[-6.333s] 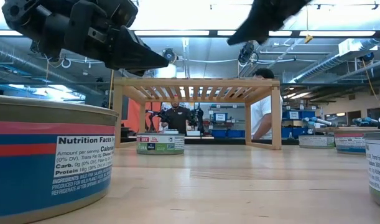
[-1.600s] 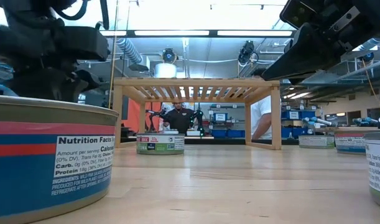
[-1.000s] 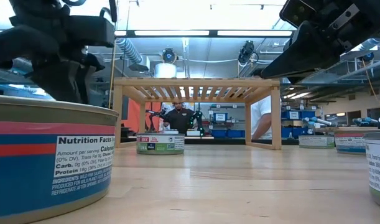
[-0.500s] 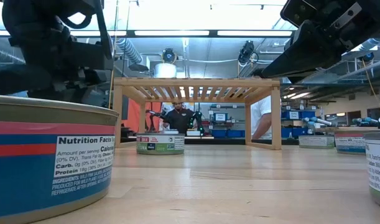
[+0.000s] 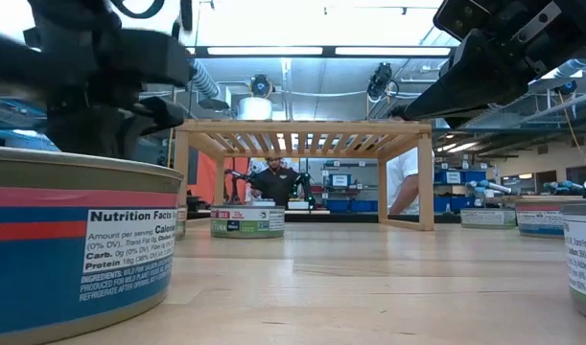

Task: Stack canned seafood by type on shelf
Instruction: Put the green tuna can on the shelf

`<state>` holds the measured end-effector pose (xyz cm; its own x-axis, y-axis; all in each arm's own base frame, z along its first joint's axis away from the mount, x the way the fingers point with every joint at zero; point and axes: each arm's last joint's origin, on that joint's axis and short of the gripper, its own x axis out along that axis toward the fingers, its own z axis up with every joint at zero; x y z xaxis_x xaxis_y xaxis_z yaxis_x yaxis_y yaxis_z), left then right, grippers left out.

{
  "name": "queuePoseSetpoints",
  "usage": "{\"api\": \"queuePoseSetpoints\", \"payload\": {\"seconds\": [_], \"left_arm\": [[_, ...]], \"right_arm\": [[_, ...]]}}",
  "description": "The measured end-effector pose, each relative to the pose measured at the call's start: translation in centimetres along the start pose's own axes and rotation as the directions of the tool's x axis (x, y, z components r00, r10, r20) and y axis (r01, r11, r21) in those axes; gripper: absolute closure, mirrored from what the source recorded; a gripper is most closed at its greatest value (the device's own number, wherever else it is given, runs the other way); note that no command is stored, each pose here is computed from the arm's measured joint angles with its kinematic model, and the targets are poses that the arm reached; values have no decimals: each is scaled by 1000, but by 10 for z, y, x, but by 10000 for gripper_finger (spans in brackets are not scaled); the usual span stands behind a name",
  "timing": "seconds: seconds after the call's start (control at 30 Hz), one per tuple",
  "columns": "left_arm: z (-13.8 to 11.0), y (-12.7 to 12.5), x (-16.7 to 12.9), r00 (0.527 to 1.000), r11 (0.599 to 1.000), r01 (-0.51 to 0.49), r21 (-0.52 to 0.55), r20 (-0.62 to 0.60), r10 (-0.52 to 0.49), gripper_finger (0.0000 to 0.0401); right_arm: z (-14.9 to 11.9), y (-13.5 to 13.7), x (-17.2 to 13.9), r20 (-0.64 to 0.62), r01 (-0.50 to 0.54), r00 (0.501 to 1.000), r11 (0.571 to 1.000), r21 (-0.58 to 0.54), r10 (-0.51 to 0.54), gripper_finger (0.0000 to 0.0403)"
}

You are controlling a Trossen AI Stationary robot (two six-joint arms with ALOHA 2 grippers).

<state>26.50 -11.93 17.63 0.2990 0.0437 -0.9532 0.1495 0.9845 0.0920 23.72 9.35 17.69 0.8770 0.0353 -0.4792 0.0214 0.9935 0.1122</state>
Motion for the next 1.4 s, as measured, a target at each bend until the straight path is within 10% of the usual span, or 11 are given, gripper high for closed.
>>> {"api": "queuePoseSetpoints", "payload": {"seconds": [0.47,0.8,1.07,1.4], "left_arm": [[13,-4,-1,986,992,124,22,111,-125,400],[2,9,-18,987,986,-158,-62,-28,156,398],[-23,16,-9,984,965,-179,-192,-49,173,399],[-25,9,11,997,962,18,-271,76,3,400]], "right_arm": [[0,0,0,0,0,1000,1000,2,0,394],[0,0,0,1,-1,1000,1000,10,1,395],[-2,6,-2,0,-22,1000,1000,8,22,396],[-2,19,-4,-55,-93,994,996,-10,92,397]]}}
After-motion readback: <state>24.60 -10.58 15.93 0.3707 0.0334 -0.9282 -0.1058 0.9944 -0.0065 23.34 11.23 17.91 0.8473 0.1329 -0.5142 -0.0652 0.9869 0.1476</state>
